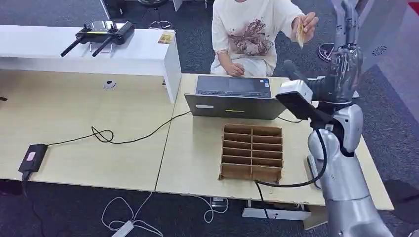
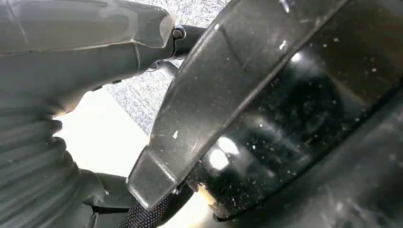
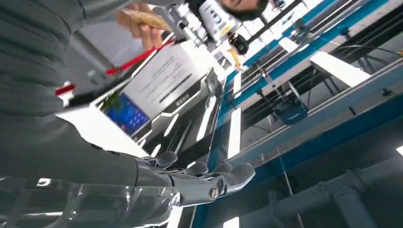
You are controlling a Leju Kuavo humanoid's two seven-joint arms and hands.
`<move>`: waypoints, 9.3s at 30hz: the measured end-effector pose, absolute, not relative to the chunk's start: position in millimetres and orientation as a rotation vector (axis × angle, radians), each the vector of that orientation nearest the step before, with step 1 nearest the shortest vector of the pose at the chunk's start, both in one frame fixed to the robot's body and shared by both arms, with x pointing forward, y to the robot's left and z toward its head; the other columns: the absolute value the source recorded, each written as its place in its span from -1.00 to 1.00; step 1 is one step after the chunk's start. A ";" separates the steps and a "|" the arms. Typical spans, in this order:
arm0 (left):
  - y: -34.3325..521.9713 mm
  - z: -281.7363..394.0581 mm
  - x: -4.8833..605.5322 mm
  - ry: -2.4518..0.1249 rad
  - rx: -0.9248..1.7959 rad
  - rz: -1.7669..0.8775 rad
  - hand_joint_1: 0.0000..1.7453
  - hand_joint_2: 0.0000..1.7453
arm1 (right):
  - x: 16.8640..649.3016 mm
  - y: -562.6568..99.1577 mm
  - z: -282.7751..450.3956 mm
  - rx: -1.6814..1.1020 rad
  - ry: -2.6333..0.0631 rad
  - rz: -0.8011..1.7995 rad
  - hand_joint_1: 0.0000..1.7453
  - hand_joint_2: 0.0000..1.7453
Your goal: Pass the card to the sensor for recognition and then transmit it.
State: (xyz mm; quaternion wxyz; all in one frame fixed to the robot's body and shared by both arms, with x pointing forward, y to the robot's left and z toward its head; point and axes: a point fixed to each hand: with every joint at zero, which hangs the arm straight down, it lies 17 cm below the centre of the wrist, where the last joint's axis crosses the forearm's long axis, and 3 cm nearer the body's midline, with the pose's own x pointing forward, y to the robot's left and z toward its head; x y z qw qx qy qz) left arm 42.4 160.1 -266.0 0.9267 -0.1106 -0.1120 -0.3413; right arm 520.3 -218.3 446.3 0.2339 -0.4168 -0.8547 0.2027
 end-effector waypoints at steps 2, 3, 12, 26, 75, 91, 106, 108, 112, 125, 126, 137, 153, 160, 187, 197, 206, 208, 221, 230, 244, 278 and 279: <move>159.9 -265.9 42.6 -0.230 -0.228 -0.707 -1.00 1.00 | 536.4 -220.5 451.8 -1.228 -2.293 0.596 -1.00 1.00; 159.7 -265.8 42.6 -0.230 -0.229 -0.710 -1.00 1.00 | 545.8 -222.0 451.4 -1.266 -2.258 0.622 -1.00 1.00; 158.9 -265.4 43.0 -0.230 -0.232 -0.727 -1.00 1.00 | 590.0 -231.4 452.8 -1.362 -2.128 0.732 -1.00 1.00; 160.1 -265.2 43.1 -0.225 -0.238 -0.726 -1.00 1.00 | 656.1 -216.6 422.5 -1.491 -1.804 1.082 -1.00 1.00; 159.4 -264.8 43.9 -0.230 -0.241 -0.734 -1.00 1.00 | 660.6 -220.8 412.5 -1.471 -1.802 1.077 1.00 1.00; 159.2 -264.9 44.0 -0.227 -0.240 -0.702 -1.00 1.00 | 648.7 -209.8 433.4 -0.728 -2.109 0.630 1.00 1.00; 159.9 -265.2 43.7 -0.227 -0.237 -0.675 -1.00 1.00 | 632.9 -257.6 427.9 -0.013 -2.108 0.390 1.00 1.00; 160.0 -265.3 43.7 -0.227 -0.237 -0.675 -1.00 1.00 | 627.1 -280.2 422.0 0.035 -2.102 0.353 1.00 1.00; 160.0 -265.3 43.6 -0.227 -0.237 -0.676 -1.00 1.00 | 611.0 -329.5 397.2 0.074 -2.064 0.304 1.00 1.00; 160.8 -265.1 43.6 -0.240 -0.240 -0.685 -1.00 1.00 | 515.7 -474.0 328.2 0.083 -1.848 0.332 1.00 1.00; 161.0 -265.1 43.7 -0.240 -0.240 -0.686 -1.00 1.00 | 509.5 -482.2 325.2 0.076 -1.825 0.342 1.00 1.00; 160.6 -264.6 45.0 -0.254 -0.244 -0.706 -1.00 1.00 | 455.1 -540.2 282.1 -0.009 -1.516 0.435 1.00 1.00; 159.8 -264.1 45.3 -0.257 -0.249 -0.723 -1.00 1.00 | 446.3 -533.5 236.2 -0.029 -1.341 0.543 1.00 1.00; 159.0 -263.7 45.6 -0.256 -0.255 -0.747 -1.00 1.00 | 446.6 -528.5 174.3 -0.017 -1.130 0.616 1.00 1.00; 158.4 -262.7 46.5 -0.261 -0.268 -0.740 -1.00 1.00 | 485.0 -473.1 69.9 -0.034 -0.847 0.767 1.00 1.00; 159.1 -262.7 46.3 -0.265 -0.268 -0.741 -1.00 1.00 | 481.2 -476.2 63.8 -0.039 -0.824 0.767 1.00 1.00; 159.1 -262.7 46.5 -0.265 -0.268 -0.739 -1.00 1.00 | 483.3 -477.1 60.1 -0.065 -0.807 0.772 1.00 1.00; 159.0 -262.7 46.4 -0.265 -0.268 -0.739 -1.00 1.00 | 483.4 -476.4 58.5 -0.069 -0.802 0.776 1.00 1.00; 158.9 -262.7 46.4 -0.265 -0.268 -0.736 -1.00 1.00 | 488.7 -481.8 46.4 -0.152 -0.789 0.783 1.00 1.00; 159.0 -262.7 46.4 -0.265 -0.268 -0.736 -1.00 1.00 | 489.1 -500.4 39.1 -0.269 -0.744 0.825 1.00 1.00; 159.1 -262.7 46.4 -0.265 -0.267 -0.736 -1.00 1.00 | 491.2 -503.4 29.8 -0.355 -0.714 0.891 1.00 1.00; 159.3 -262.6 46.1 -0.270 -0.270 -0.729 -1.00 1.00 | 514.2 -498.4 113.0 -0.137 -1.021 0.703 1.00 1.00; 159.6 -262.7 46.0 -0.270 -0.270 -0.729 -1.00 1.00 | 514.6 -497.6 118.1 -0.121 -1.035 0.694 1.00 1.00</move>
